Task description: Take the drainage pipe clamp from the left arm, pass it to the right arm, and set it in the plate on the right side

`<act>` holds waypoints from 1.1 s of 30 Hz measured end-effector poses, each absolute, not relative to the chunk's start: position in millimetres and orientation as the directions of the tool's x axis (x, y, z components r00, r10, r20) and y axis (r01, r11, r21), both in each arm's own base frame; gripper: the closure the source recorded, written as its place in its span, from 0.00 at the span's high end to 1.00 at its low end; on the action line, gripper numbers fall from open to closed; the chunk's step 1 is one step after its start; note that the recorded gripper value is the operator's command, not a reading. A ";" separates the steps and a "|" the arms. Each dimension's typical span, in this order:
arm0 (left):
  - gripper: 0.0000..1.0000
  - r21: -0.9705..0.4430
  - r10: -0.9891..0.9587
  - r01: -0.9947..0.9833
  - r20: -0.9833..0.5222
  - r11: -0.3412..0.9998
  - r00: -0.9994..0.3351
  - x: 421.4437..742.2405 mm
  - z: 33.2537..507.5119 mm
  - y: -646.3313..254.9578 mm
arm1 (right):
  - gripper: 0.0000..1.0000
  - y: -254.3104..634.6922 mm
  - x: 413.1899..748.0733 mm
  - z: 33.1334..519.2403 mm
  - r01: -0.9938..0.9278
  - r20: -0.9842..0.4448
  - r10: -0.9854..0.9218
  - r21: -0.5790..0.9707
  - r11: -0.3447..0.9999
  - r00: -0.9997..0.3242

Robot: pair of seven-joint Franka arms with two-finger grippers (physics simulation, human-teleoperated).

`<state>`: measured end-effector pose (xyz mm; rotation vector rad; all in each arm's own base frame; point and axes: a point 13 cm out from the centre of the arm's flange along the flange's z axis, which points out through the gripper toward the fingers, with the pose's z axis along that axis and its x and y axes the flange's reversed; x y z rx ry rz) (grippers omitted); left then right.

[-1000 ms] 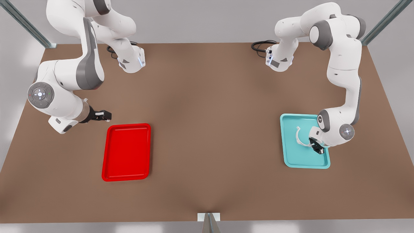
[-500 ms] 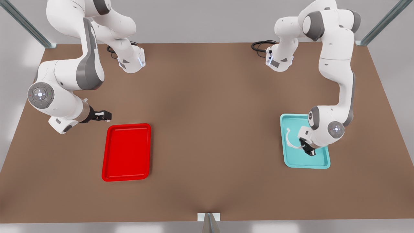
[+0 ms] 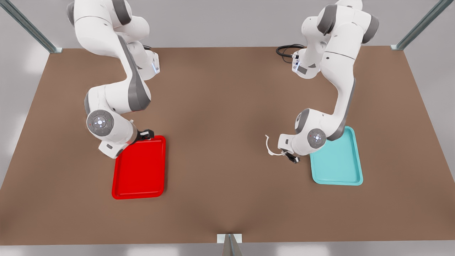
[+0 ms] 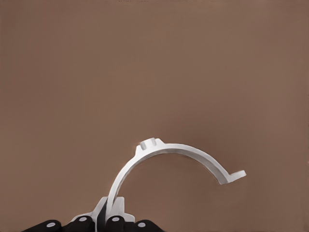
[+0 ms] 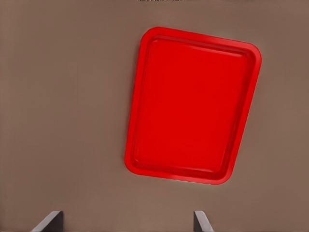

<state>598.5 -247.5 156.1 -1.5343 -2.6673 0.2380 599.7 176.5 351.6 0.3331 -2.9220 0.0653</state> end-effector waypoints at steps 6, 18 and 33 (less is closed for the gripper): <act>0.21 -0.162 0.792 0.784 -0.018 0.599 -0.610 598.6 157.7 -303.8 | 1.00 313.3 587.4 298.9 -0.400 0.128 -0.399 0.014 0.916 -0.908; 0.21 -0.163 0.620 0.611 0.002 0.774 -0.785 590.8 163.8 -367.6 | 1.00 460.6 598.8 212.5 -0.534 -0.135 -0.524 0.051 0.844 -0.841; 0.21 -0.162 0.432 0.424 0.011 0.891 -0.902 583.7 170.0 -409.4 | 1.00 526.9 594.4 203.3 -0.586 -0.322 -0.532 0.092 0.805 -0.783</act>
